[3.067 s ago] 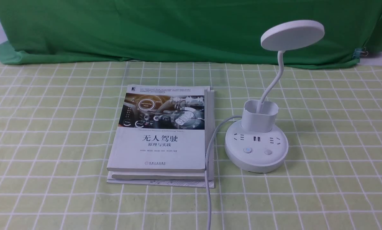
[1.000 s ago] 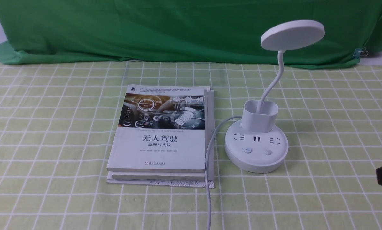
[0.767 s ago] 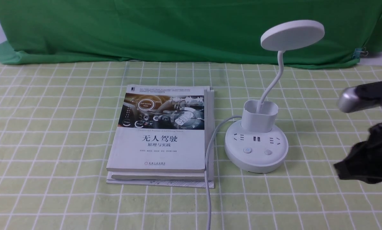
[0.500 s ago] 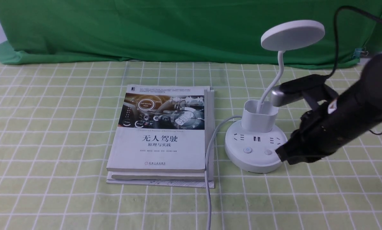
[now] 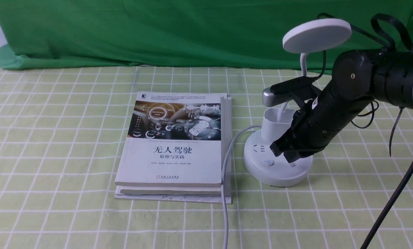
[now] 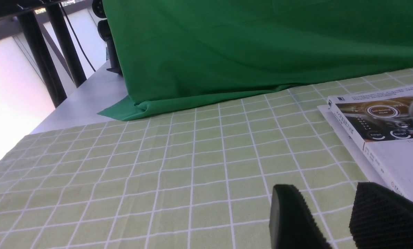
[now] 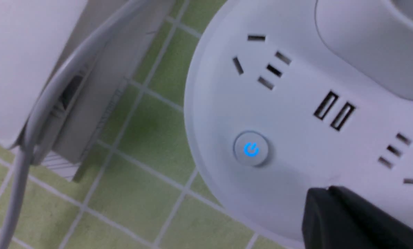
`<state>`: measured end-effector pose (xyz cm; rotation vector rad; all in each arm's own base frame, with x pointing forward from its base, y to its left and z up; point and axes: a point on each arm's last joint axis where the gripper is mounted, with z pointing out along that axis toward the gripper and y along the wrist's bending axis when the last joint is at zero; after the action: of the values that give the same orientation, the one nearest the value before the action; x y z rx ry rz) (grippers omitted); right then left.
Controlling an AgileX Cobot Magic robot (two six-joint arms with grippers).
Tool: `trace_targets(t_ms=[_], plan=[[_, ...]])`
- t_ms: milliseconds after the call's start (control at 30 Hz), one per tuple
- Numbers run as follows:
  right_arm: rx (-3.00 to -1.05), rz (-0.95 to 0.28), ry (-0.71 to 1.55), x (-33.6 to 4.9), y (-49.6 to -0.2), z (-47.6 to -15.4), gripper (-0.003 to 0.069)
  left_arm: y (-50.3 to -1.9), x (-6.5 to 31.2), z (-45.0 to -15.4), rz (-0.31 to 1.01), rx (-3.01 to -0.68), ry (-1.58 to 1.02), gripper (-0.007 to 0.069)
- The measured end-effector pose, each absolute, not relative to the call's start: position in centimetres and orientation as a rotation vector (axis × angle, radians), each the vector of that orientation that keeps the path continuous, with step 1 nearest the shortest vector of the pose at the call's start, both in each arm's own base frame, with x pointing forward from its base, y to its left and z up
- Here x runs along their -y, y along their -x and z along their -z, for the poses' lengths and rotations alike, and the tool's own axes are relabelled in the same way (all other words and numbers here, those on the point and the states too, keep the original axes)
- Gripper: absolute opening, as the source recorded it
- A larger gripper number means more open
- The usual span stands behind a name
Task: Turn on the table lamp on the green coffee tablecloth with your hand.
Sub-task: 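Press the button on the base of the white desk lamp with the right gripper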
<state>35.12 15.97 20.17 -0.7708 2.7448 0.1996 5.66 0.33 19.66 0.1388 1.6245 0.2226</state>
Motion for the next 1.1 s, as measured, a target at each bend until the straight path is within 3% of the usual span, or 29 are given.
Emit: trace_targets(t_ms=[1100], plan=[[-2.771, -0.149, 0.741, -15.76, -35.48, -19.28, 0.0031, -5.66, -0.33, -19.66, -0.223, -1.625, -0.139, 0.0241]])
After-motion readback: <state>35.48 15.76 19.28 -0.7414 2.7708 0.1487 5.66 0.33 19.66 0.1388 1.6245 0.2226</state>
